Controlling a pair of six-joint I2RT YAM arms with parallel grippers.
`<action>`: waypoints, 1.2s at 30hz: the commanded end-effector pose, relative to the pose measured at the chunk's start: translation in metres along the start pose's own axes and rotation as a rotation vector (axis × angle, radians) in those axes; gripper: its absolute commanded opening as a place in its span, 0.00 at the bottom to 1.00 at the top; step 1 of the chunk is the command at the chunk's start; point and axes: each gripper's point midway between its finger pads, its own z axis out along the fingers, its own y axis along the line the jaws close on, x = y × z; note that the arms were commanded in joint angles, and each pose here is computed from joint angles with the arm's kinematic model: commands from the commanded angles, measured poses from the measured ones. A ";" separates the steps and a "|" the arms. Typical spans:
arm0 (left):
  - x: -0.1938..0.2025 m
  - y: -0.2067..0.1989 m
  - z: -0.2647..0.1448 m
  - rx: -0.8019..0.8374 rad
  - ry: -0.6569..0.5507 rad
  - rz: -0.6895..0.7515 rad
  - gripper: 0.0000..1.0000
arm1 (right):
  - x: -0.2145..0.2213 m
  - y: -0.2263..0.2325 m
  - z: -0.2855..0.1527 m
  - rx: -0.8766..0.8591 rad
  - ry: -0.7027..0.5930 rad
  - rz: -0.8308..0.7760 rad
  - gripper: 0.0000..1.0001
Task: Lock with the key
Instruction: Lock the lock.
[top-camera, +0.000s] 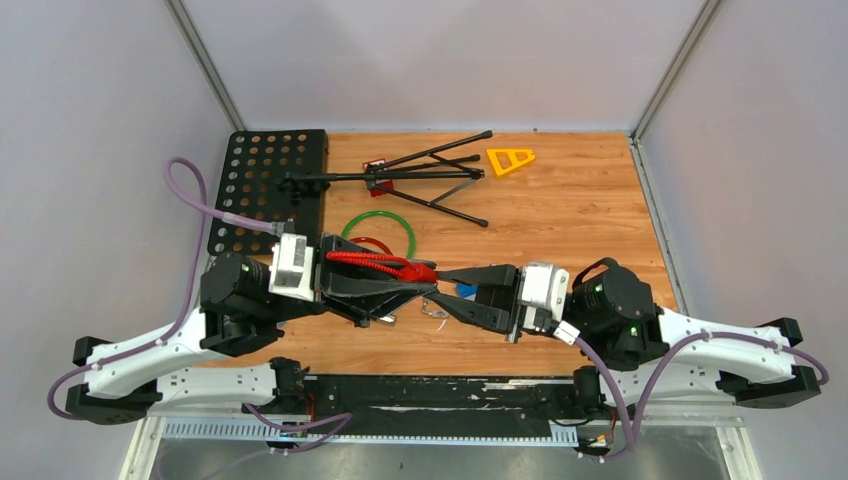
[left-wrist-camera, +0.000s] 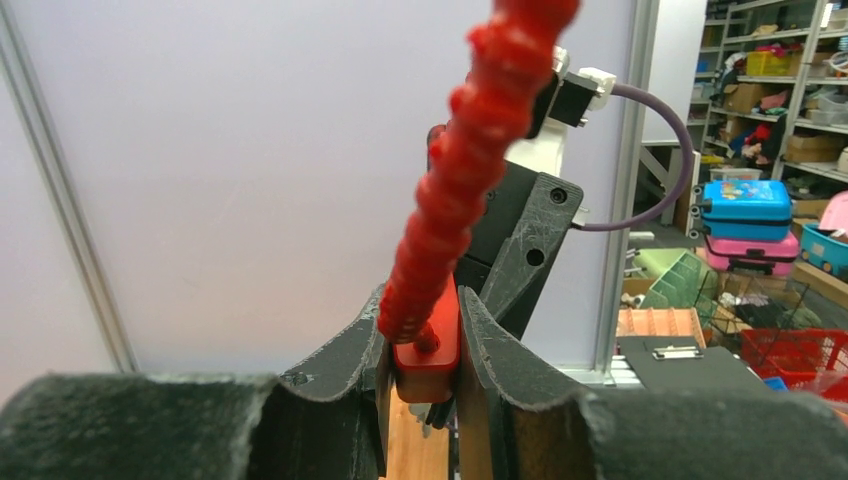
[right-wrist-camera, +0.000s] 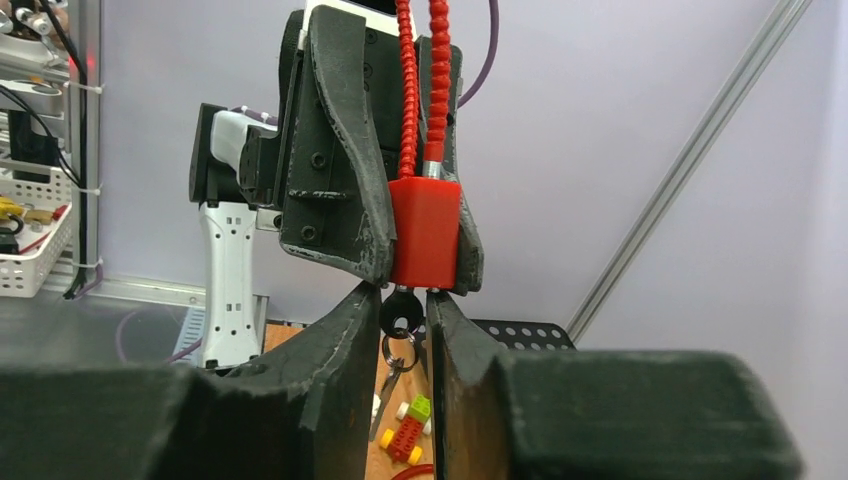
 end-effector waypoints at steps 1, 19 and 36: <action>-0.012 0.000 -0.001 -0.005 -0.035 0.024 0.00 | -0.019 -0.012 -0.004 0.043 -0.047 -0.005 0.17; -0.012 -0.050 -0.004 0.291 0.005 0.039 0.00 | -0.023 0.056 -0.005 -0.351 0.014 0.163 0.00; -0.022 -0.029 -0.008 0.157 -0.036 0.056 0.00 | -0.025 0.029 -0.023 -0.215 -0.049 0.096 0.49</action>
